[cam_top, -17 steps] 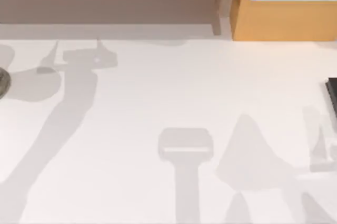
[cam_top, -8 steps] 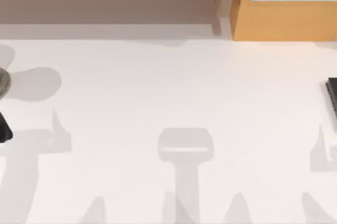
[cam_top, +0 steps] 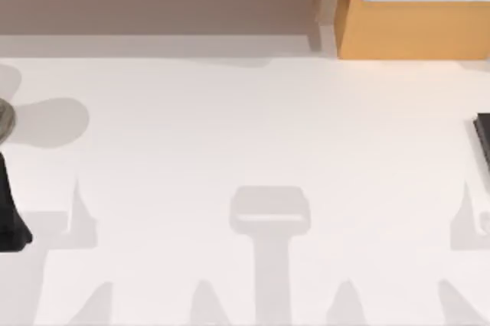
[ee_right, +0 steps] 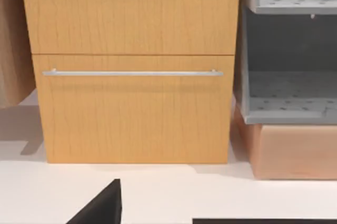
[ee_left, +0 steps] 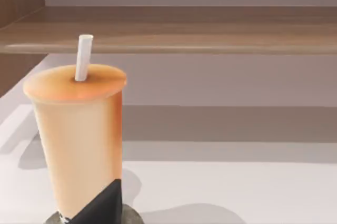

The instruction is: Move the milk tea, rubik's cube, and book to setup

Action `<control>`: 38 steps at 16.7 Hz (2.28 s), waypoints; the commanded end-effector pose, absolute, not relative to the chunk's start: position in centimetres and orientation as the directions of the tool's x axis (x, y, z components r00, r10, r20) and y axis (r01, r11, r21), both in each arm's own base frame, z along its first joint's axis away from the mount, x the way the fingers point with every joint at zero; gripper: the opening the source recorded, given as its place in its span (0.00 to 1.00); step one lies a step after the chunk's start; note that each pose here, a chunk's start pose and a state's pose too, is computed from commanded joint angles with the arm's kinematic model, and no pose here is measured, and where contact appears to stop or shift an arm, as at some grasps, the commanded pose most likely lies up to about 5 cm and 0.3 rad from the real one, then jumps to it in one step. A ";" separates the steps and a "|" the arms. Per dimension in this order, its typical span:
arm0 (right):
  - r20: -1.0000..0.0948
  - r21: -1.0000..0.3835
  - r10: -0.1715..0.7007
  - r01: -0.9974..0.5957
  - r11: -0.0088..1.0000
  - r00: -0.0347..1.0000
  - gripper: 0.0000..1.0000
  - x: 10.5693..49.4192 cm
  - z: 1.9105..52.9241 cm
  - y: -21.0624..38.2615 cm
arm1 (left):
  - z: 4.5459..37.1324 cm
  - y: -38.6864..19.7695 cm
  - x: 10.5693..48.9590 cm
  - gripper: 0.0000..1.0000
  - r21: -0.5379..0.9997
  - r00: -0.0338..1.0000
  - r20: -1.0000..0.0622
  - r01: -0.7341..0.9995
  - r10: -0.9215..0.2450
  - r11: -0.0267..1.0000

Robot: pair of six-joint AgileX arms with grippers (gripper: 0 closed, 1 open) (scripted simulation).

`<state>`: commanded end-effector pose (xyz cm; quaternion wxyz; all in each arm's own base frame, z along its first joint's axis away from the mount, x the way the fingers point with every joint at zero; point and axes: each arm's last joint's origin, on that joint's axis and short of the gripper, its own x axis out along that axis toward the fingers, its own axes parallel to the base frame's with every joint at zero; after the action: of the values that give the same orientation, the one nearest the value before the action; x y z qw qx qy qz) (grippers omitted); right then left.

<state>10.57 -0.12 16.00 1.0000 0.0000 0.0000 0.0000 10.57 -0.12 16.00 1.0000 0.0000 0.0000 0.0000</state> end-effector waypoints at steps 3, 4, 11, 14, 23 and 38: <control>0.000 0.000 0.000 0.000 1.000 1.000 1.00 10.6 16.0 -0.1 | 16.0 -0.1 10.6 1.00 0.000 1.000 0.000 0.000 0.000 1.000; 0.000 0.000 0.000 0.000 1.000 1.000 1.00 10.6 16.0 -0.1 | 16.0 -0.1 10.6 1.00 0.000 1.000 0.000 0.000 0.000 1.000; 0.076 -0.014 -0.004 0.005 1.000 0.997 1.00 11.8 23.6 -0.9 | 16.0 -0.1 10.6 1.00 0.000 1.000 0.000 0.000 0.000 1.000; 0.084 -0.025 -0.006 0.008 1.000 0.996 1.00 15.2 28.6 -1.9 | 16.0 -0.1 10.6 1.00 0.000 1.000 0.000 0.000 0.000 1.000; -0.008 -0.020 -0.007 0.007 1.000 1.000 1.00 35.5 30.6 -12.3 | 16.0 -0.1 10.6 1.00 0.000 1.000 0.000 0.000 0.000 1.000; -0.006 -0.021 -0.006 0.006 1.000 1.000 1.00 43.5 24.9 -20.0 | 16.0 -0.1 10.6 1.00 0.000 1.000 0.000 0.000 0.000 1.000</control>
<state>43.49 -20.00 24.88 0.9999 -0.0107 0.0030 -0.0030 10.57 -0.12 16.00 1.0000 0.0000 0.0000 0.0000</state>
